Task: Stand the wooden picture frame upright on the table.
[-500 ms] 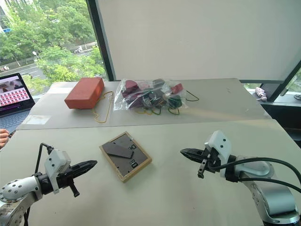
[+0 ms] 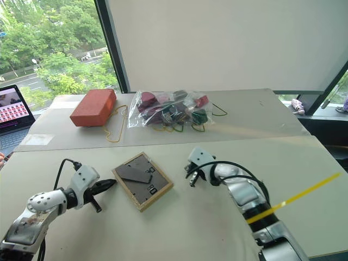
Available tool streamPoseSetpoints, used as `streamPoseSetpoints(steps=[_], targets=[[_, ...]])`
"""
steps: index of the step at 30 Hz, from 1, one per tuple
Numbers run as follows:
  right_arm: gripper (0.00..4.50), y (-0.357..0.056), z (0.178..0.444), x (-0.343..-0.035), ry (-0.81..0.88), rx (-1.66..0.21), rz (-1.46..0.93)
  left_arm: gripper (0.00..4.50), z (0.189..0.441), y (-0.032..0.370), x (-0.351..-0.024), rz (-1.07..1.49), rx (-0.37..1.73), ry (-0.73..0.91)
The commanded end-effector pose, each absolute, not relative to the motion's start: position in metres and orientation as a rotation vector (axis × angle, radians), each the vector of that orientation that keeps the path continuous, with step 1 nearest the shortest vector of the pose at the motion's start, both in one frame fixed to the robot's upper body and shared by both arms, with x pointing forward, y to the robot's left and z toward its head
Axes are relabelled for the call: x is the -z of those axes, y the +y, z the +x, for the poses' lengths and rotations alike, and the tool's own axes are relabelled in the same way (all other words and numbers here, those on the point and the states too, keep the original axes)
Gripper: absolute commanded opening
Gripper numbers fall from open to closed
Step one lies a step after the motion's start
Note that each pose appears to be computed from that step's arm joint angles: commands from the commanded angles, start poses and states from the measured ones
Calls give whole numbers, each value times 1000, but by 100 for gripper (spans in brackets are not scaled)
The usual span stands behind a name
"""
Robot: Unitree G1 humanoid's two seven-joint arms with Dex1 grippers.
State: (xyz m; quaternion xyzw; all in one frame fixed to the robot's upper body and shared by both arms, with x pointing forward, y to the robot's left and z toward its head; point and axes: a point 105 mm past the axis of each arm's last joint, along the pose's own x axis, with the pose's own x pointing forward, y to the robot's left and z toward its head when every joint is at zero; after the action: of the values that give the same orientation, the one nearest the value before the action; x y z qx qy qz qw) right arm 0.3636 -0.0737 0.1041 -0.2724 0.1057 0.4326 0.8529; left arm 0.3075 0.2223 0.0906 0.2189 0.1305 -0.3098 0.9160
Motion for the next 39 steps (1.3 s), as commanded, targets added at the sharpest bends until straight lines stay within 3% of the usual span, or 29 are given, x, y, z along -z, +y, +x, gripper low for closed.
streamPoseSetpoints(steps=[1,7,15,27,30,33,35,37,39], targets=[[1,-38,354,-112,159,-992,-609,0,327,213,-87,542,652,256],[1,-31,335,-112,177,-1036,-588,0,342,176,-90,560,743,192],[1,-63,321,-107,248,-931,-578,0,333,134,-79,529,876,180],[1,-72,326,-107,266,-878,-583,0,316,155,-81,570,851,205],[1,-76,328,-103,278,-871,-596,0,310,176,-94,685,810,102],[0,-76,328,-100,287,-880,-591,93,304,190,-100,992,848,-49],[0,-74,327,-101,289,-897,-573,164,297,199,-98,1393,920,-260],[0,-73,325,-100,293,-911,-573,209,290,201,-92,1519,1014,-412],[0,-72,324,-99,296,-921,-566,285,295,202,-86,1548,1029,-472]])
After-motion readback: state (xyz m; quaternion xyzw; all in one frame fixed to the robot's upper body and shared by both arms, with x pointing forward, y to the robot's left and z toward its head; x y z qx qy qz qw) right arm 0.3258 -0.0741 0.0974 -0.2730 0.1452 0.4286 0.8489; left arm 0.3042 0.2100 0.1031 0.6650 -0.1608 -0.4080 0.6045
